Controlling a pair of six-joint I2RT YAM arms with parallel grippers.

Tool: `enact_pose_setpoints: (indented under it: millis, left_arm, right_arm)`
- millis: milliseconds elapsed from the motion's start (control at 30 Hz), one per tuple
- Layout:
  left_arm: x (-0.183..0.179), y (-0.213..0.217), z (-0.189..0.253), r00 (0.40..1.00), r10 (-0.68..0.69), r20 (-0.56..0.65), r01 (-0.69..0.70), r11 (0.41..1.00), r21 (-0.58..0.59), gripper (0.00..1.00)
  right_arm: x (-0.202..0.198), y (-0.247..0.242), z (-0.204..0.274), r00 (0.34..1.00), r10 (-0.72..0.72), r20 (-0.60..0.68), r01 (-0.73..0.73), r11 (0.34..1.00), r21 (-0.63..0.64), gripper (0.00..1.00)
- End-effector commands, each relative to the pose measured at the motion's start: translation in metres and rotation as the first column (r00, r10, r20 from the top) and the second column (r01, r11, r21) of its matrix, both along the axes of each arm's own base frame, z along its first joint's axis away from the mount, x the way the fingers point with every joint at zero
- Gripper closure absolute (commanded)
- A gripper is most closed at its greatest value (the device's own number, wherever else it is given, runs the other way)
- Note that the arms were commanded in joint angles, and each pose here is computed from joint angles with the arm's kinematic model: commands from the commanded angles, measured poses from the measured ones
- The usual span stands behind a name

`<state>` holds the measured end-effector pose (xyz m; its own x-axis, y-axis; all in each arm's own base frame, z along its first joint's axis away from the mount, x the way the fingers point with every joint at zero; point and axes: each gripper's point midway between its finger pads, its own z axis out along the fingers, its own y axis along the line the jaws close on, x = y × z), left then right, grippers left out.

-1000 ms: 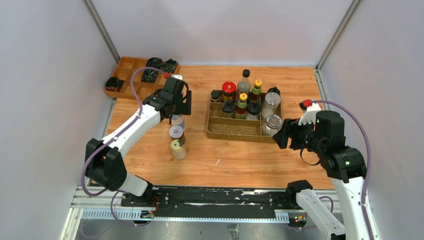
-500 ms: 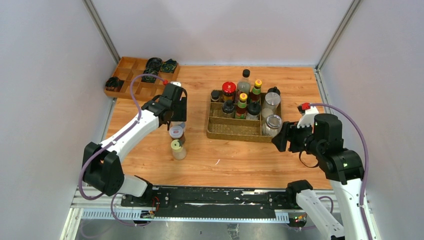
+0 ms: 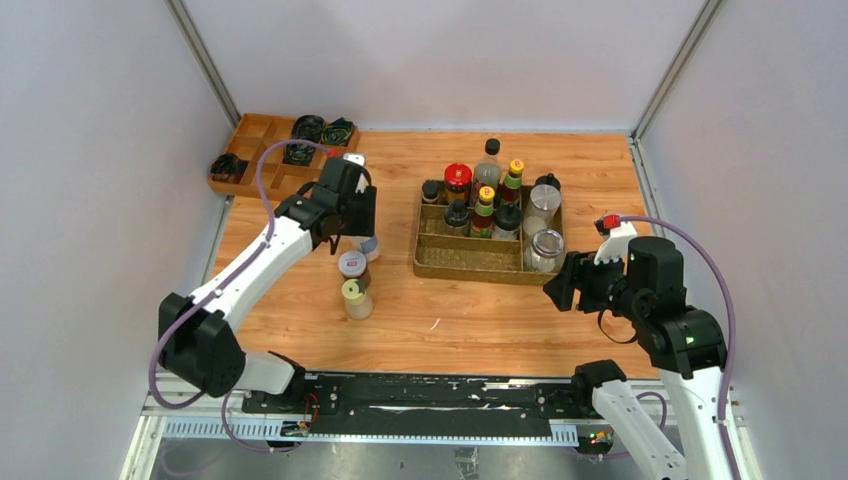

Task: Organize the condiment bottles
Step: Pick up the bottle from the center of the board, then place the bottle in the storage box.

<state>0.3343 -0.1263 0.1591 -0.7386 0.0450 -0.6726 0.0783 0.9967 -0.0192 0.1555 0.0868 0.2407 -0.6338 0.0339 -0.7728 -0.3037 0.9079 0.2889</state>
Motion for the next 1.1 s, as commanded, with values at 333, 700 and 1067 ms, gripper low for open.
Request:
enact_pose_setpoints:
  millis: [333, 700, 1067]
  left_arm:
    - [-0.050, -0.103, 0.176, 0.860, -0.401, 0.316, 0.455, 0.883, -0.118, 0.47]
    - [-0.065, -0.222, 0.141, 0.740, -0.642, 0.201, 0.644, 0.762, 0.063, 0.48]
    - [-0.050, -0.308, 0.113, 0.699, -0.693, 0.179, 0.694, 0.717, 0.067, 0.48]
  right_arm:
    - [-0.001, 0.003, 0.007, 1.000, -0.002, 0.005, 0.002, 1.000, 0.024, 0.32]
    - [-0.025, -0.014, 0.056, 0.998, -0.016, 0.053, 0.019, 0.999, -0.045, 0.32]
    - [-0.049, -0.023, 0.071, 0.997, -0.003, 0.071, 0.008, 0.997, -0.075, 0.32]
